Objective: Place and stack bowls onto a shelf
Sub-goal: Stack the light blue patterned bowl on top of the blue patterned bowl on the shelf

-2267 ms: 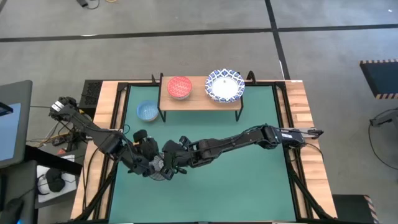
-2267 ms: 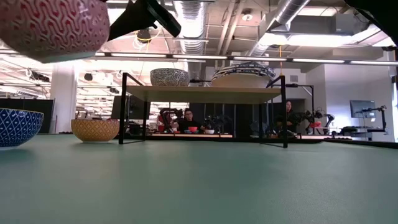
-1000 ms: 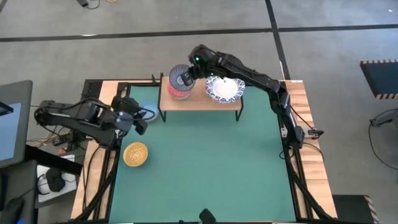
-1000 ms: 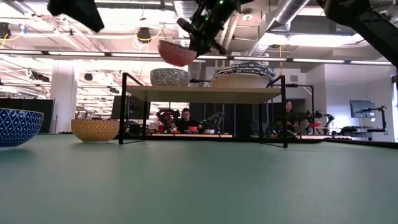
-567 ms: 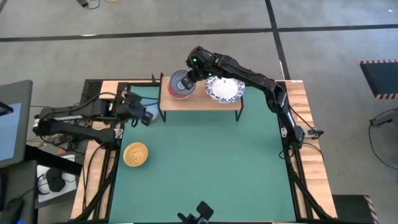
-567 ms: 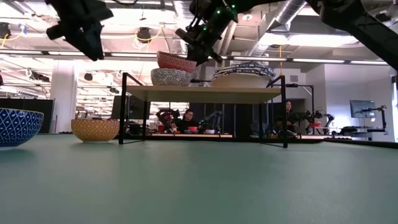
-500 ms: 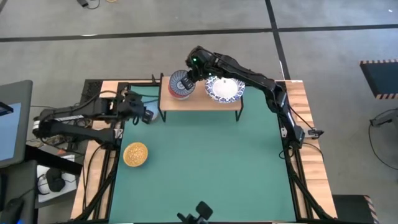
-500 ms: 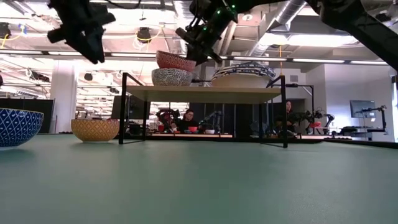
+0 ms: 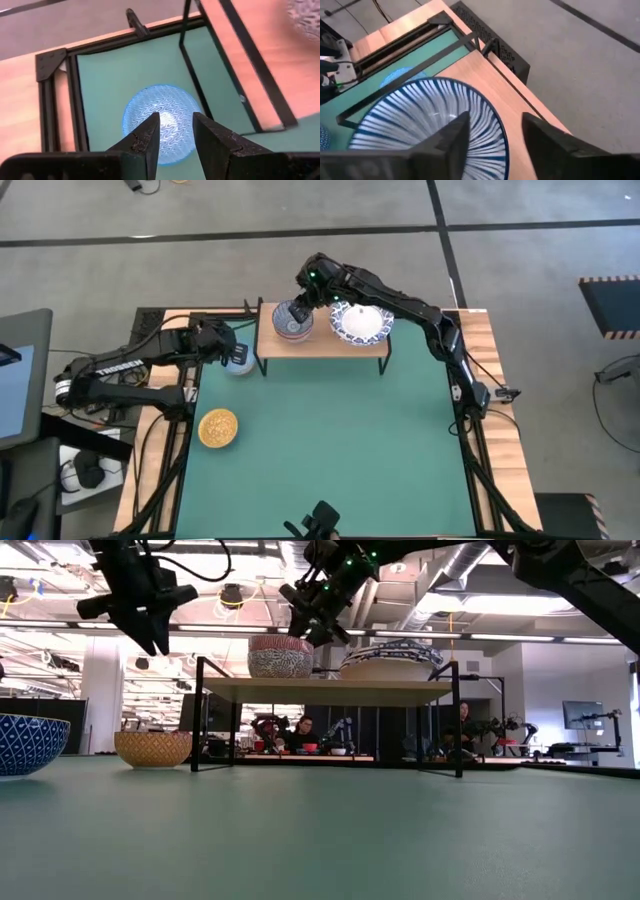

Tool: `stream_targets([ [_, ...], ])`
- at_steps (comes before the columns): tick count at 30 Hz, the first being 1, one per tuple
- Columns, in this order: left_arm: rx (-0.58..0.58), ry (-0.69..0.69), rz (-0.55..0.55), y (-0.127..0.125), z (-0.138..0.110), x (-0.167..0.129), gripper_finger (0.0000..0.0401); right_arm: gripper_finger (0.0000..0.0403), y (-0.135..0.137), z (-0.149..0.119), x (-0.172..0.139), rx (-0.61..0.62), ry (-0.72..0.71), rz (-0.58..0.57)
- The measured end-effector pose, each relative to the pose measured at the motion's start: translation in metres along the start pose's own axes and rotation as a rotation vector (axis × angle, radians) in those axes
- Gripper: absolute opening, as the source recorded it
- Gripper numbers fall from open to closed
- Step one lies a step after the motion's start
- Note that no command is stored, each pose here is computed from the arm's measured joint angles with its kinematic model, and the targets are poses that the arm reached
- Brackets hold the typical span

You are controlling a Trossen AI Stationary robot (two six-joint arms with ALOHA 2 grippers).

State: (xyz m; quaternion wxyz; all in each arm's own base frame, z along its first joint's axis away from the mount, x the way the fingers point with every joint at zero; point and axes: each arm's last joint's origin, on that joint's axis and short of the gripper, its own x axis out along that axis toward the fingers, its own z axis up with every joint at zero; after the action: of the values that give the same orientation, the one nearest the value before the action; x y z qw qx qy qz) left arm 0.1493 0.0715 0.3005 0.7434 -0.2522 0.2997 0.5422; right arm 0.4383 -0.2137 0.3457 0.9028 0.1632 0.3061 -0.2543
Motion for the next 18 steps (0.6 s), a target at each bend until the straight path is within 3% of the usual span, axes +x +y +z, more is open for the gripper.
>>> stream_targets([
  [4, -0.014, -0.019, 0.04, 0.003, 0.003, 0.002, 0.0102, 0.0246, -0.002, 0.007, -0.011, 0.012, -0.038, -0.002],
  [10, -0.04, -0.028, 0.087, 0.006, 0.006, 0.008, 0.0102, 0.0253, -0.007, 0.007, -0.018, 0.01, -0.018, -0.003],
  [14, -0.01, 0.017, 0.145, 0.008, -0.003, 0.03, 0.0102, 0.0254, 0.0, 0.006, -0.027, 0.01, 0.003, 0.062],
  [18, -0.025, 0.129, 0.234, 0.018, -0.018, 0.058, 0.0102, 0.0254, 0.006, 0.01, -0.06, -0.016, 0.004, 0.112],
])
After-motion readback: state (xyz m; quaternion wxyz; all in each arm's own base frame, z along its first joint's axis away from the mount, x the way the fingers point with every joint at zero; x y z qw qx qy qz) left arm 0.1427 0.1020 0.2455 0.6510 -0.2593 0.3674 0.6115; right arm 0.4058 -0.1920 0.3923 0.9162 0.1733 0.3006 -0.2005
